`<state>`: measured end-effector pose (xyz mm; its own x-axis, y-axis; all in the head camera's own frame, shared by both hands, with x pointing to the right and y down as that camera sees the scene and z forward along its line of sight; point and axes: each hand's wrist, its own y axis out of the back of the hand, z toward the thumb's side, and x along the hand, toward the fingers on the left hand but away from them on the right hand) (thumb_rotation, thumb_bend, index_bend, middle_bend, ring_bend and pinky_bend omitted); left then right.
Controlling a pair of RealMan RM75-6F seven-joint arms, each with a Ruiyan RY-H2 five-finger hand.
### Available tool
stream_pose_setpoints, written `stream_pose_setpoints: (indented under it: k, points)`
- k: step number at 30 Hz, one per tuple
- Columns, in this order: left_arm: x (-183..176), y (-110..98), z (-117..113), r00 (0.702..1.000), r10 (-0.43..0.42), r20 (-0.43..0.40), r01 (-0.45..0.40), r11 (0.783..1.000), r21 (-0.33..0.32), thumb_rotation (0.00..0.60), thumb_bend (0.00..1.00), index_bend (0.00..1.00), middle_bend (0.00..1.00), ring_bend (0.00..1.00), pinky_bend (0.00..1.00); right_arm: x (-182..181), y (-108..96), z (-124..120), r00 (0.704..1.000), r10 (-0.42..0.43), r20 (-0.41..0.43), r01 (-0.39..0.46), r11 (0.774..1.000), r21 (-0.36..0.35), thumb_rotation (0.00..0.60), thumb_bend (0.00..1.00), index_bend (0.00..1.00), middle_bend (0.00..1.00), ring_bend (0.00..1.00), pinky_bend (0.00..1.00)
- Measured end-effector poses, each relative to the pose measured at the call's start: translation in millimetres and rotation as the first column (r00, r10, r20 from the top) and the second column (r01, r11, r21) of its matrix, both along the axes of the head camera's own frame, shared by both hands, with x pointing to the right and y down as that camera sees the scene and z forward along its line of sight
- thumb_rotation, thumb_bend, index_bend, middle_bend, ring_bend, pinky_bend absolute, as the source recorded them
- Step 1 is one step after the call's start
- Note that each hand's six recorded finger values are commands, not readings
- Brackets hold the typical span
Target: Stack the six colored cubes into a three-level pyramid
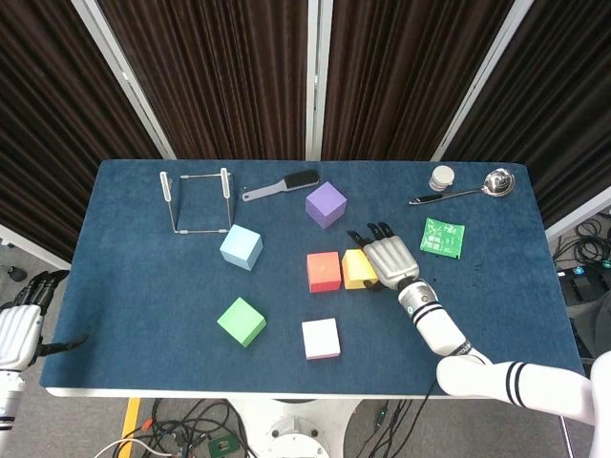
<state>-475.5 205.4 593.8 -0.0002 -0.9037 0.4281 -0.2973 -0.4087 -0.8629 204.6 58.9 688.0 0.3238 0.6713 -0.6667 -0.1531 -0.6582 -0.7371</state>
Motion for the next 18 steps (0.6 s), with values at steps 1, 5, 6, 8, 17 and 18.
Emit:
stream_pose_setpoints:
  k: [1, 5, 6, 8, 17, 18]
  points:
    - [-0.5, 0.2, -0.1, 1.0, -0.001, 0.0, 0.001, 1.0, 0.0, 0.6, 0.0, 0.11, 0.11, 0.02, 0.15, -0.8, 0.0, 0.1, 1.0, -0.001, -0.001, 0.001, 1.0, 0.001, 0.6, 0.23, 0.0, 0.45, 0.0, 0.0]
    - [-2.9, 1.0, 0.1, 1.0, -0.003, 0.006, 0.003, 1.0, 0.001, 0.6, 0.0, 0.11, 0.1, 0.02, 0.15, -2.7, -0.4, 0.4, 1.0, 0.003, -0.003, -0.003, 1.0, 0.007, 0.6, 0.23, 0.0, 0.45, 0.0, 0.0]
    - [-3.5, 1.0, 0.2, 1.0, 0.0, 0.014, 0.0, 1.0, 0.003, 0.6, 0.0, 0.11, 0.11, 0.02, 0.15, -3.4, -0.5, 0.7, 1.0, 0.005, -0.004, -0.005, 1.0, 0.009, 0.6, 0.23, 0.0, 0.45, 0.0, 0.0]
    - [-4.1, 1.2, 0.6, 1.0, 0.005, 0.029, -0.005, 1.0, 0.006, 0.6, 0.0, 0.11, 0.11, 0.02, 0.15, -4.7, -0.4, 1.2, 1.0, 0.004, -0.009, -0.004, 1.0, 0.011, 0.6, 0.23, 0.0, 0.45, 0.0, 0.0]
    - [-5.7, 3.8, 1.9, 1.0, -0.008, 0.0, 0.008, 1.0, 0.001, 0.6, 0.0, 0.11, 0.11, 0.02, 0.15, -11.5, 0.8, 3.5, 1.0, -0.006, -0.027, 0.006, 1.0, 0.004, 0.6, 0.23, 0.0, 0.45, 0.0, 0.0]
    - [-6.0, 4.5, 2.2, 1.0, -0.007, 0.0, 0.007, 1.0, -0.002, 0.6, 0.0, 0.11, 0.1, 0.02, 0.15, -11.9, 0.9, 3.8, 1.0, -0.005, -0.028, 0.005, 1.0, 0.004, 0.6, 0.23, 0.0, 0.45, 0.0, 0.0]
